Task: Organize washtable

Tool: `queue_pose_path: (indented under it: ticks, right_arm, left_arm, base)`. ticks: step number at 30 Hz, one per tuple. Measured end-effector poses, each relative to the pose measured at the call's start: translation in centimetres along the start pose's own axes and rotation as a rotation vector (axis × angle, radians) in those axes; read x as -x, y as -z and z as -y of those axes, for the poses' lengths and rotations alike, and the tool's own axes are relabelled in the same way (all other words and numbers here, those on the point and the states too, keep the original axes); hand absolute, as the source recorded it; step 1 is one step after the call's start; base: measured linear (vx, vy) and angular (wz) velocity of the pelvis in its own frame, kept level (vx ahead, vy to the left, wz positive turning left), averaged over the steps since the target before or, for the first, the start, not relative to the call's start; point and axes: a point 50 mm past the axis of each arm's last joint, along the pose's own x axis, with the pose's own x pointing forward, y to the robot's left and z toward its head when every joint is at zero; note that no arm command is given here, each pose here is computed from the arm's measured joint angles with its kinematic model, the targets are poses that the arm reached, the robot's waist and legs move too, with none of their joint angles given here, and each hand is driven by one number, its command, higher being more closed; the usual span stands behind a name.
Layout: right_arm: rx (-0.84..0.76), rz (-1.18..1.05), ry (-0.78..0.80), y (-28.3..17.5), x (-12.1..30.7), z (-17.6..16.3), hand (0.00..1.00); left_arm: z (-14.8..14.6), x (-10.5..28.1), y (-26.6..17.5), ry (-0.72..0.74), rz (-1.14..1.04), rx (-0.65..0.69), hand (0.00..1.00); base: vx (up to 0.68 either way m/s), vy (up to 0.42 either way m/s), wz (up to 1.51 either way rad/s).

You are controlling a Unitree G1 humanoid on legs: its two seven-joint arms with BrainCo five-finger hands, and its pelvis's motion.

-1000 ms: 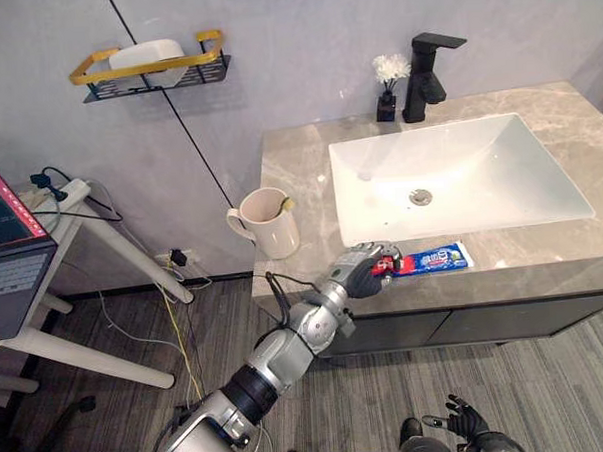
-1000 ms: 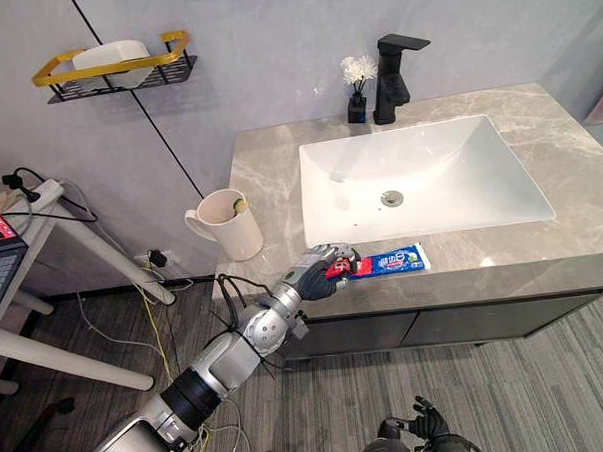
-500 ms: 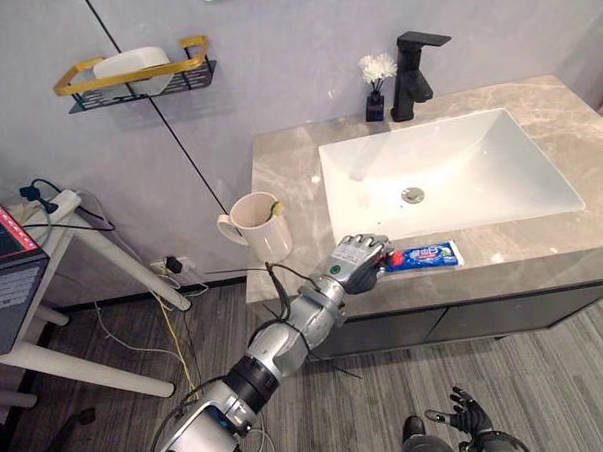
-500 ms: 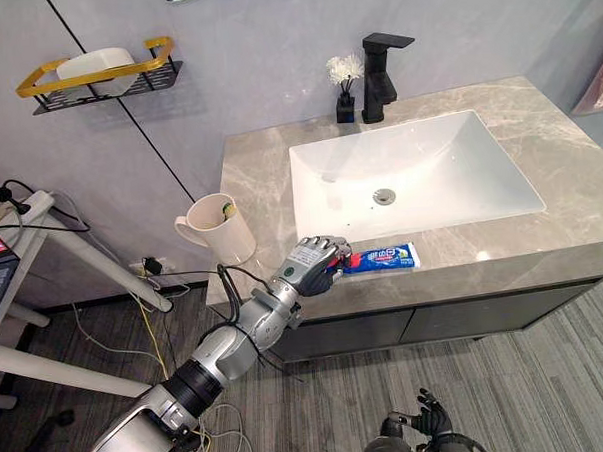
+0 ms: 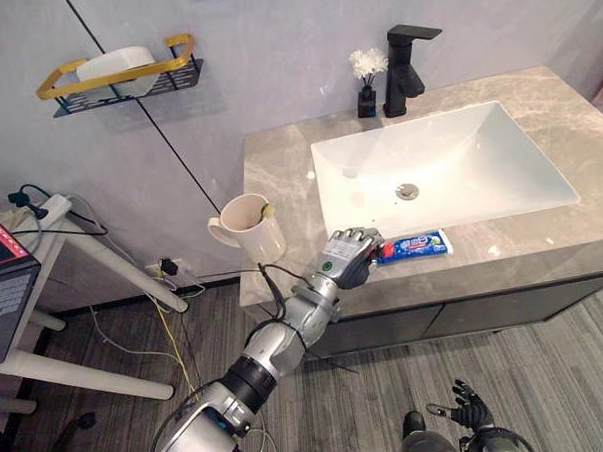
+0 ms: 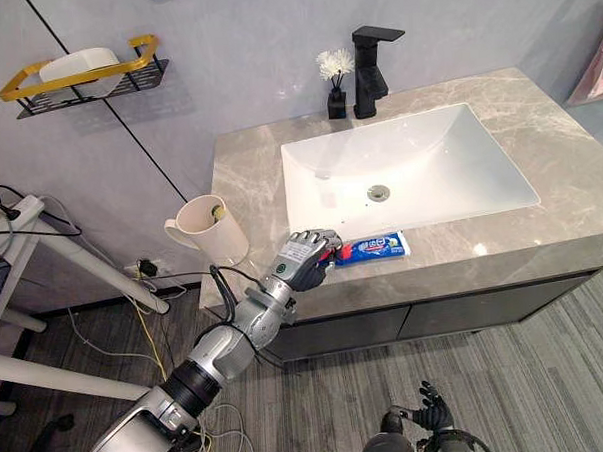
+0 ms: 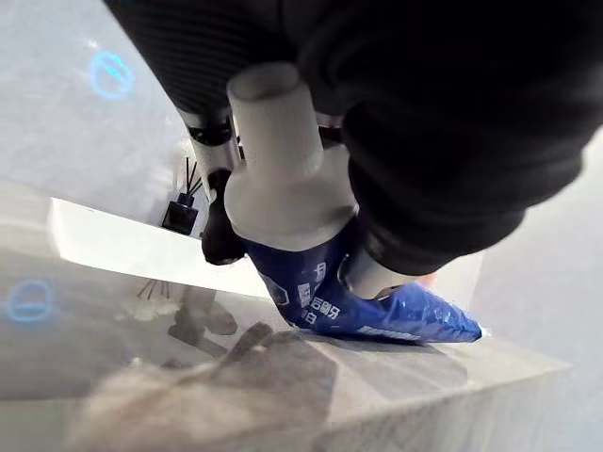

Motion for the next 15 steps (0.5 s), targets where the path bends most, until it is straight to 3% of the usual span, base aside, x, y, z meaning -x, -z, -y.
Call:
queue_pose_path:
  ticks: [7, 15]
  right_arm:
    - [-0.092, 0.09, 0.014, -0.9, 0.6, -0.4, 0.0]
    - [-0.252, 0.2, -0.014, -2.2, 2.0, -1.8, 0.0]
  left_arm:
    - [-0.7, 0.4, -0.5, -0.045, -0.01, 0.051, 1.0]
    - [-4.2, -0.4, -3.1, -0.217, 0.089, 0.158, 1.0]
  base:
    - [0.0, 0.001, -0.03]
    - [0.03, 0.024, -0.15]
